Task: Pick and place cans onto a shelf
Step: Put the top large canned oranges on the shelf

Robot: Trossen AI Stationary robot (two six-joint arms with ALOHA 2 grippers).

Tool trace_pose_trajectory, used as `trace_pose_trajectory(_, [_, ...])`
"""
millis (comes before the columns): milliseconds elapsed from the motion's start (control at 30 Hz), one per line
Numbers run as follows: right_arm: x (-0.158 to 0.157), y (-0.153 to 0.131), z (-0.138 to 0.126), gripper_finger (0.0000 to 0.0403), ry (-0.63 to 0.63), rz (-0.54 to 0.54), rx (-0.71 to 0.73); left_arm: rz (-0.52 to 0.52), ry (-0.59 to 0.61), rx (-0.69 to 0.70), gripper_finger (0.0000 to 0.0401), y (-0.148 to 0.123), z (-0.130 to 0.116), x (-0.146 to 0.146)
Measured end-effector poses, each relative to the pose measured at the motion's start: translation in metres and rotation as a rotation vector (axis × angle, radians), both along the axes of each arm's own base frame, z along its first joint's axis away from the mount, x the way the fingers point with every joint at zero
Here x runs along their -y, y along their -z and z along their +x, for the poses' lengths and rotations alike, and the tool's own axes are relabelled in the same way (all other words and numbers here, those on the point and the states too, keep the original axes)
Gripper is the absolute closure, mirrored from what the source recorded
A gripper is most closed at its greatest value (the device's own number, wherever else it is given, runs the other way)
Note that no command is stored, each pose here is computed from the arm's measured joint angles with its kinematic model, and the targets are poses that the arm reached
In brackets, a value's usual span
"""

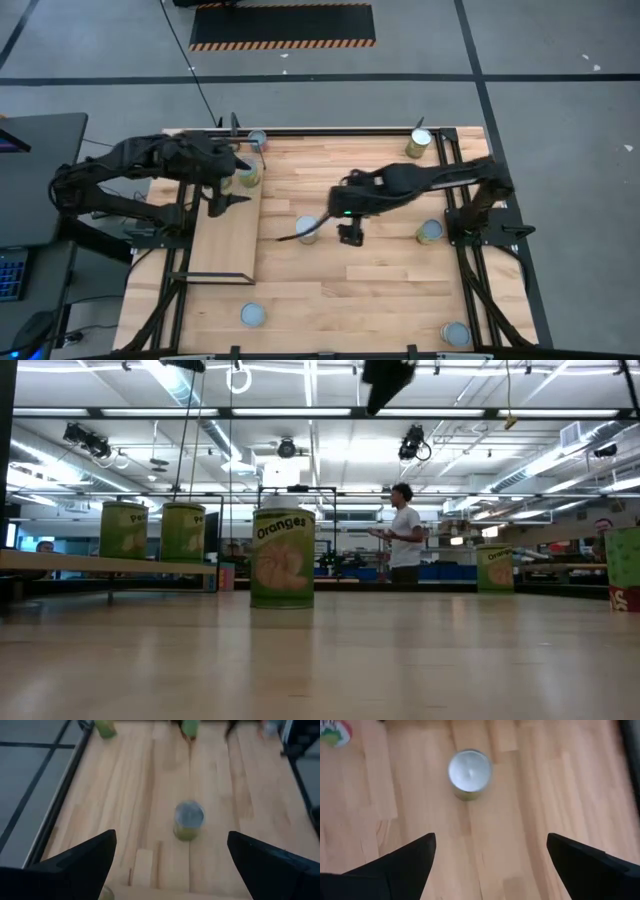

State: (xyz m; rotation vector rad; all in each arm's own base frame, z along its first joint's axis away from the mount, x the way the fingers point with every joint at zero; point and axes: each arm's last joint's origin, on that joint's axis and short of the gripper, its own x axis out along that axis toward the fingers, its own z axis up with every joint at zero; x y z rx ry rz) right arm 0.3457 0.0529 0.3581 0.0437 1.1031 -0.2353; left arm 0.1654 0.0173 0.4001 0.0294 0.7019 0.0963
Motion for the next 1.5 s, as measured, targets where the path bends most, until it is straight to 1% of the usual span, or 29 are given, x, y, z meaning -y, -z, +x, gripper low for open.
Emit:
trace_pose_trajectory(100, [-0.001,-0.006,-0.026,0.0014,0.090,-0.019,0.043,0.039,0.058,-0.061,0.0013,0.010,0.020,0.001])
trace_pose_trajectory(200, [-0.001,-0.006,-0.048,0.0014,0.183,-0.024,0.076,0.097,0.123,-0.083,0.0013,0.020,0.050,0.001])
trace_pose_trajectory(267, [-0.001,-0.003,-0.060,0.0014,0.234,-0.015,0.102,0.118,0.154,-0.108,0.0013,0.031,0.071,0.002])
trace_pose_trajectory(300, [-0.002,-0.001,-0.066,0.0014,0.252,-0.009,0.108,0.136,0.174,-0.098,0.0013,0.036,0.083,0.003])
trace_pose_trajectory(400, [-0.005,0.004,-0.080,0.0014,0.291,0.019,0.120,0.172,0.242,-0.132,0.0013,0.055,0.112,0.008])
trace_pose_trajectory(467, [-0.007,0.008,-0.089,0.0014,0.305,0.031,0.115,0.231,0.336,-0.175,0.0013,0.069,0.126,0.014])
trace_pose_trajectory(533, [-0.009,0.012,-0.096,0.0014,0.312,0.040,0.112,0.294,0.467,-0.224,0.0013,0.083,0.137,0.022])
trace_pose_trajectory(600, [-0.011,0.016,-0.103,0.0014,0.318,0.045,0.102,0.319,0.584,-0.271,0.0013,0.098,0.146,0.029])
trace_pose_trajectory(667, [-0.012,0.018,-0.109,0.0014,0.318,0.049,0.101,0.328,0.660,-0.309,0.0013,0.112,0.155,0.034])
trace_pose_trajectory(733, [-0.013,0.020,-0.113,0.0014,0.316,0.054,0.104,0.348,0.698,-0.354,0.0013,0.126,0.163,0.038])
trace_pose_trajectory(800, [-0.013,0.022,-0.116,0.0014,0.310,0.052,0.098,0.394,0.723,-0.376,0.0013,0.135,0.170,0.040])
trace_pose_trajectory(933, [-0.012,0.025,-0.120,0.0014,0.289,0.039,0.081,0.446,0.805,-0.429,0.0013,0.152,0.177,0.044])
trace_pose_trajectory(1100, [-0.008,0.025,-0.119,0.0014,0.266,0.018,0.076,0.608,0.897,-0.477,0.0013,0.164,0.185,0.043])
trace_pose_trajectory(1200, [-0.005,0.025,-0.118,0.0014,0.273,0.015,0.076,0.672,0.963,-0.478,0.0013,0.167,0.188,0.039])
trace_pose_trajectory(1333, [-0.004,0.025,-0.117,0.0014,0.277,0.013,0.078,0.715,1.067,-0.483,0.0013,0.170,0.188,0.037])
trace_pose_trajectory(1400, [-0.004,0.024,-0.117,0.0014,0.278,0.014,0.081,0.680,1.114,-0.491,0.0013,0.176,0.188,0.033])
trace_pose_trajectory(1467, [-0.004,0.024,-0.117,0.0014,0.278,0.015,0.083,0.682,1.136,-0.466,0.0013,0.179,0.191,0.029])
trace_pose_trajectory(1500, [-0.004,0.024,-0.117,0.0014,0.278,0.017,0.086,0.681,1.166,-0.473,0.0013,0.182,0.192,0.027])
